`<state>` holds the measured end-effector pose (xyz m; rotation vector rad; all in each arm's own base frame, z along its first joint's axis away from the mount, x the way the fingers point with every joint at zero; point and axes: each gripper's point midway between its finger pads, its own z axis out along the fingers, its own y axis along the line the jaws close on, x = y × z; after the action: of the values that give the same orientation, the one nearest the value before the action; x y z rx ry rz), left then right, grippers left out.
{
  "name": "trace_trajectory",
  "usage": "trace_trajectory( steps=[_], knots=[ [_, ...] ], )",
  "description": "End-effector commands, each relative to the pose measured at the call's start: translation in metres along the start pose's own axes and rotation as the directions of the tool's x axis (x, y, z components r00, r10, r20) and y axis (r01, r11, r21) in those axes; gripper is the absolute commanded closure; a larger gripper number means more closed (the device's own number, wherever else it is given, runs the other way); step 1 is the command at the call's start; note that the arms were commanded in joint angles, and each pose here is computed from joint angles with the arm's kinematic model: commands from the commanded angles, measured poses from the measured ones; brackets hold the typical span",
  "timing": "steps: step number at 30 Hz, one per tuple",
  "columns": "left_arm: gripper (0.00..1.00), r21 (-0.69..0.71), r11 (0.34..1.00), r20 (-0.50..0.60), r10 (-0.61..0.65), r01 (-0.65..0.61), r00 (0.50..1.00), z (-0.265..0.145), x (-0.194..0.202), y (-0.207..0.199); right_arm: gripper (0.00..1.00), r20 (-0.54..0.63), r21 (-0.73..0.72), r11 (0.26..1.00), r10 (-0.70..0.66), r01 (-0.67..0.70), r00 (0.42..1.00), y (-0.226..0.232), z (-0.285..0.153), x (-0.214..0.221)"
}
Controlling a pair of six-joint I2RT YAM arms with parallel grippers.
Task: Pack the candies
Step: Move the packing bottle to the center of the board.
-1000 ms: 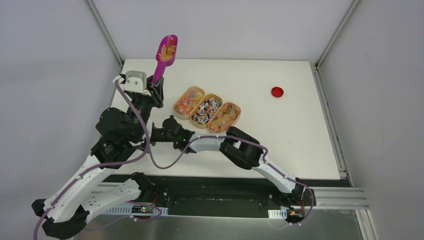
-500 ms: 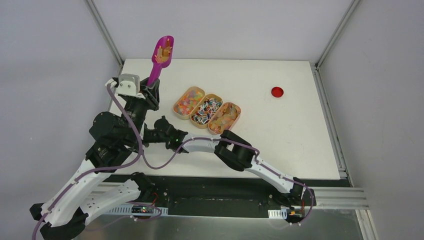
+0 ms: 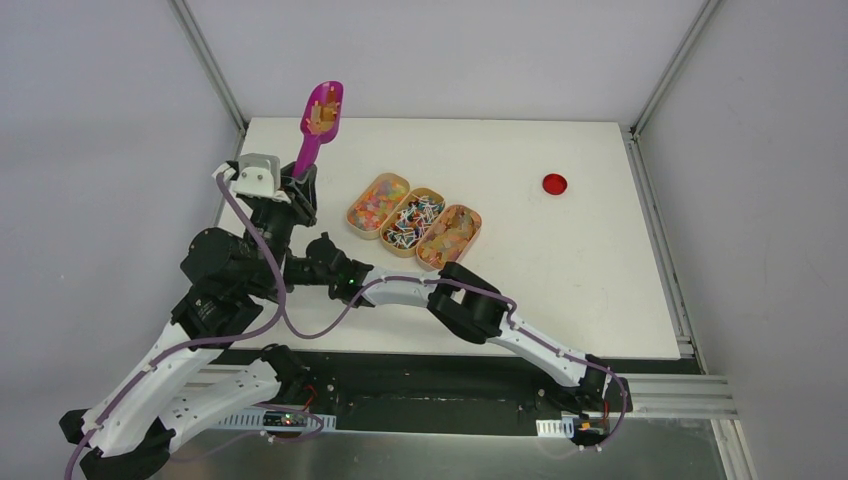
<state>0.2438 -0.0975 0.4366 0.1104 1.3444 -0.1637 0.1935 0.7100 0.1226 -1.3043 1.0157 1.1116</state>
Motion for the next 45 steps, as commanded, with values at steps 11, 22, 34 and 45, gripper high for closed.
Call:
trace_trajectory(
  steps=[11,22,34,45],
  knots=[
    [1.0,-0.072,0.997,0.066,0.003,0.002,0.998,-0.008,-0.023,0.02,0.3,0.076,0.277,0.959,-0.08,0.056,0.994,-0.093,-0.039,-0.036],
    [1.0,-0.087,0.996,0.069,0.016,-0.01,0.998,-0.01,-0.026,0.024,0.12,0.133,0.035,0.999,-0.046,0.042,0.99,-0.061,-0.028,-0.042],
    [1.0,-0.085,0.996,0.072,0.014,-0.007,0.997,-0.011,-0.026,0.025,0.05,0.137,0.043,0.999,-0.033,0.027,0.99,-0.049,0.0,-0.034],
    [1.0,-0.081,0.997,0.068,0.014,-0.009,0.998,-0.011,-0.023,0.024,0.08,0.141,0.08,0.997,-0.003,-0.009,0.99,-0.052,0.014,-0.022]
  ],
)
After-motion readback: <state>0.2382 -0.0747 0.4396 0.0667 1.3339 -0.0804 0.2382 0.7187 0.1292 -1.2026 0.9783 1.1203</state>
